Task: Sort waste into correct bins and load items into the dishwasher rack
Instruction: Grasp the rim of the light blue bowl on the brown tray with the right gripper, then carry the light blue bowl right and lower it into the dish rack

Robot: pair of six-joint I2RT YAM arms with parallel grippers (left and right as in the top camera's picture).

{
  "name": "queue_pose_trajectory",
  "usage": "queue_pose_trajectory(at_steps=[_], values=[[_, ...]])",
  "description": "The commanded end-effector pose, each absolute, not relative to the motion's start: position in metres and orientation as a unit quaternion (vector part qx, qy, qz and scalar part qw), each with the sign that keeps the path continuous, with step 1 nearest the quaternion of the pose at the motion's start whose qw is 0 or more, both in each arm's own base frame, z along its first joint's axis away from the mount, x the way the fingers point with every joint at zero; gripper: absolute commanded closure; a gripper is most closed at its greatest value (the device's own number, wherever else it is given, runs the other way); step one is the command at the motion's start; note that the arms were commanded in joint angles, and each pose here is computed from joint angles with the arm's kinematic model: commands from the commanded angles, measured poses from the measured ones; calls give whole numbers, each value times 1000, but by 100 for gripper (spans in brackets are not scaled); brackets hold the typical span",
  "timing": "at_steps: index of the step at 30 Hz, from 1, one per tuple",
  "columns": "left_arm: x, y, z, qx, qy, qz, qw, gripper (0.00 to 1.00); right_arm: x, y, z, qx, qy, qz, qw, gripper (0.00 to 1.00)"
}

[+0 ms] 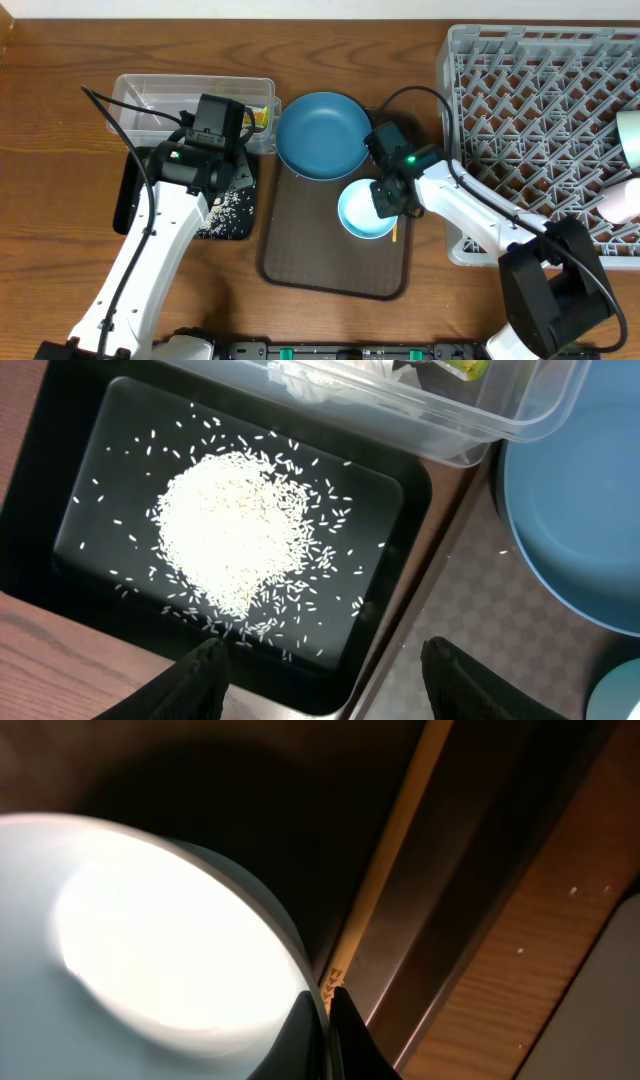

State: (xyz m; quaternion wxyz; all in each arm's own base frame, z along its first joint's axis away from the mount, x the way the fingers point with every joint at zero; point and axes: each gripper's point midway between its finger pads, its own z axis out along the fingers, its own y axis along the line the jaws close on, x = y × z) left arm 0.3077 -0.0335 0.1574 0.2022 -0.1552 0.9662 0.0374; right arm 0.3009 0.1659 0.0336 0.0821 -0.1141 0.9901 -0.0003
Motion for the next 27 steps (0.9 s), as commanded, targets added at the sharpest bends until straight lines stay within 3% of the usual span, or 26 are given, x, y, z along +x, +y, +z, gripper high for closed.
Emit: queue_pose_trajectory(at_steps=[1, 8, 14, 21, 27], values=[[310, -29, 163, -162, 963, 44, 211, 36, 335, 158, 74, -105, 983, 3, 149, 99], [310, -29, 163, -163, 963, 44, 212, 36, 404, 89, 178, -17, 943, -68, 324, 99], [310, -29, 163, -163, 962, 43, 213, 36, 441, -1, 251, 12, 873, -219, 435, 99], [311, -29, 163, -163, 962, 43, 215, 36, 458, -88, 309, 42, 799, -362, 478, 99], [313, -30, 164, -163, 961, 41, 218, 36, 463, -154, 329, 46, 756, -465, 459, 99]])
